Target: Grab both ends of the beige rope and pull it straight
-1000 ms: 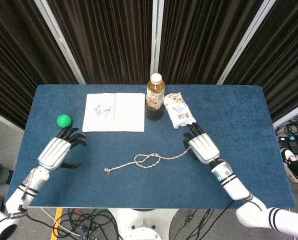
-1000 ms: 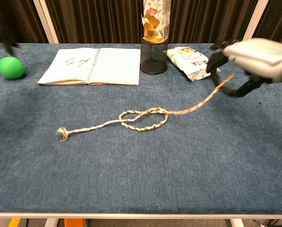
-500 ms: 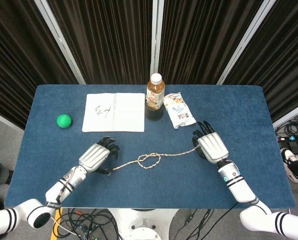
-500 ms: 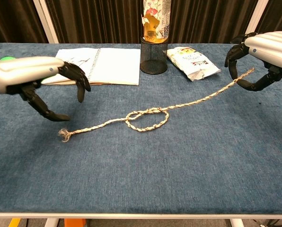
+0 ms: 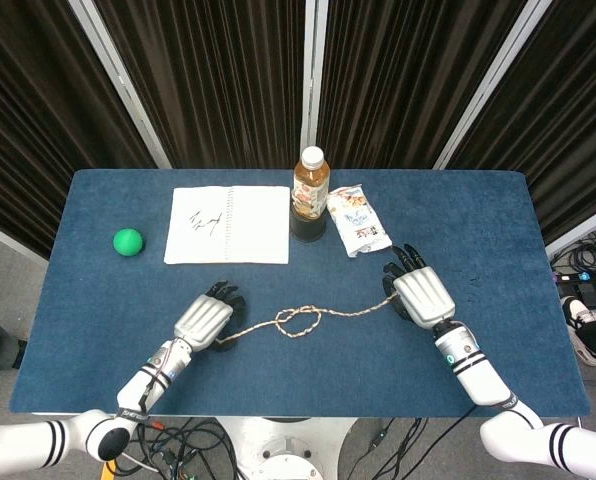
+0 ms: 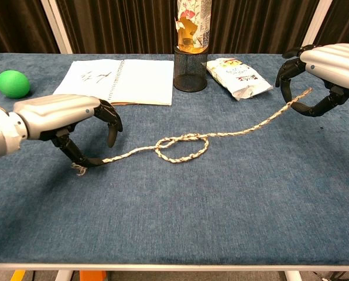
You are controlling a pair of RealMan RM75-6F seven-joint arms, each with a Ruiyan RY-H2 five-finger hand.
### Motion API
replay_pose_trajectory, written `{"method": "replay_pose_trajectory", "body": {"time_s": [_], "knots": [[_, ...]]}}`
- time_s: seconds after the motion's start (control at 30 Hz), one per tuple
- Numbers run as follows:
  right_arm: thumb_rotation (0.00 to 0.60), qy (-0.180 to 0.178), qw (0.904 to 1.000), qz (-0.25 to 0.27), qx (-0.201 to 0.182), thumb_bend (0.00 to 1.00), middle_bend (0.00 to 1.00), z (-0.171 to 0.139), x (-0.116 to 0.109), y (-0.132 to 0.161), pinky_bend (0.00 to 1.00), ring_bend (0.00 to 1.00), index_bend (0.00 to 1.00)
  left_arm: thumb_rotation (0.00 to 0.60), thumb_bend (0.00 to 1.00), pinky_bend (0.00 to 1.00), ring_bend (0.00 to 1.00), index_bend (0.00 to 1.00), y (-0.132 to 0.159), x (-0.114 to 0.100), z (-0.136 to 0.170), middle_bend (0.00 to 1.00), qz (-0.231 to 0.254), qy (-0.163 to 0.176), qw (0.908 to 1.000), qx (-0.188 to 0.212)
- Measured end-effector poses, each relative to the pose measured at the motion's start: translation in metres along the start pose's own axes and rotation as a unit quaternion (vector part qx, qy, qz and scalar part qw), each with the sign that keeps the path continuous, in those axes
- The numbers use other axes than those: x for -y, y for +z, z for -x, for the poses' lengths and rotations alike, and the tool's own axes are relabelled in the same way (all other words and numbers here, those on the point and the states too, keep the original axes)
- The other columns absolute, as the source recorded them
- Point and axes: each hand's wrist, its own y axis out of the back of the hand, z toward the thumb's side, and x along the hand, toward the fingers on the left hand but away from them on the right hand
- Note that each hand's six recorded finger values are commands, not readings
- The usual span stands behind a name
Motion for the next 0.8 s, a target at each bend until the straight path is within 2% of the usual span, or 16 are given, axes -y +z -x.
{"method": "replay_pose_trajectory", "body": {"time_s": [0.3, 0.57, 0.8], "knots": [[0.6, -0.002, 1.0, 0.005, 0.001, 0.47, 0.28, -0.001, 0.001, -0.002, 0.0, 0.05, 0.65, 0.6, 0.26, 0.06, 0.03, 0.47, -0.002, 0.003, -0.011, 0.2, -0.031, 0.001, 0.9995, -0.011], [0.6, 0.0, 0.9999, 0.01, 0.004, 0.47, 0.28, -0.001, 0.003, -0.004, 0.0, 0.05, 0.64, 0.578, 0.27, 0.06, 0.03, 0.46, 0.004, 0.007, -0.009, 0.2, -0.026, -0.01, 0.9996, -0.004], [0.6, 0.001, 0.9999, 0.012, 0.007, 0.47, 0.28, 0.001, 0.004, -0.005, 0.0, 0.05, 0.64, 0.556, 0.27, 0.06, 0.03, 0.45, 0.01, 0.001, -0.009, 0.2, -0.02, -0.006, 0.9998, 0.005]]}}
